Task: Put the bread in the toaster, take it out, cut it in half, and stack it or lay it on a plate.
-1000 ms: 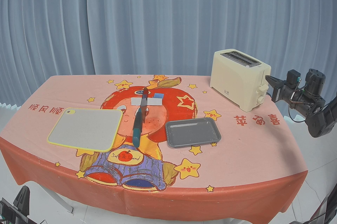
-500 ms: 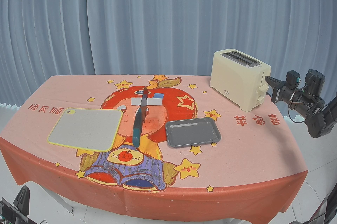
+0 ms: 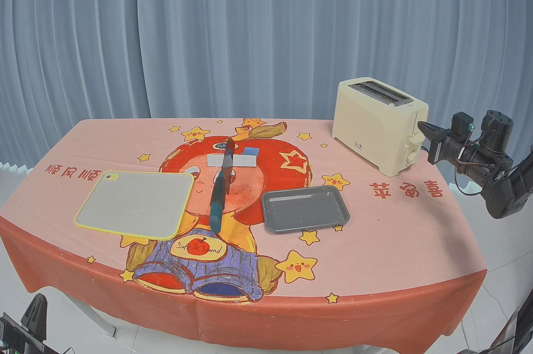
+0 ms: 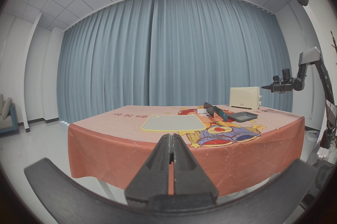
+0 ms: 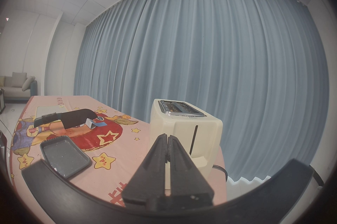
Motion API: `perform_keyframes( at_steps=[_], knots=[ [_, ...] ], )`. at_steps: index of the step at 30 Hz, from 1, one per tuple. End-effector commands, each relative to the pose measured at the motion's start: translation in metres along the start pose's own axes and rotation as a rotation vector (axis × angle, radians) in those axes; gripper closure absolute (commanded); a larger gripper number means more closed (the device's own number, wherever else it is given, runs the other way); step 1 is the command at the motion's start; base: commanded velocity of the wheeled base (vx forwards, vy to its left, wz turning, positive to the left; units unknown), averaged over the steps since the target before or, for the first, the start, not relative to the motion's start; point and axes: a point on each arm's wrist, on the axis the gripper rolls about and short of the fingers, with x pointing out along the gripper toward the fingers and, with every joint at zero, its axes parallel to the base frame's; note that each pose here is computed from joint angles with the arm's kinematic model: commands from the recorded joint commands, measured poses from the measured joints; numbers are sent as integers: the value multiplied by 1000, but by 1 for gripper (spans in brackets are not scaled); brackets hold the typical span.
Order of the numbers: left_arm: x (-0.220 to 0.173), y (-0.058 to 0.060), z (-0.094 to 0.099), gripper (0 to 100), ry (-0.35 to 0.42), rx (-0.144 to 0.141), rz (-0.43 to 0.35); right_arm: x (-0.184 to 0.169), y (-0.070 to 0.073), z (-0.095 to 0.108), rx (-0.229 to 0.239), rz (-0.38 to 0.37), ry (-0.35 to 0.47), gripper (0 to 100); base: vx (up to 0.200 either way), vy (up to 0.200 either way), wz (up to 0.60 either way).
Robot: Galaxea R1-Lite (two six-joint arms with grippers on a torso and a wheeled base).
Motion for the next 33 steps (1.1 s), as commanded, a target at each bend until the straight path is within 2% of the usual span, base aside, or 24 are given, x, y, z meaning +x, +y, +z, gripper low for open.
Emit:
perform_keyframes(
  at_steps=[1, 29, 33],
  knots=[
    [1, 0, -5, 100, 17, 0, 0, 0, 0, -1, 1, 1, 5, 100, 0, 0, 0],
    [1, 0, -5, 100, 18, 0, 0, -1, 2, -1, 1, 6, 4, 100, 0, 0, 0],
    [1, 0, -5, 100, 17, 0, 0, -1, -2, -1, 2, -4, 2, 100, 0, 0, 0]
  ],
)
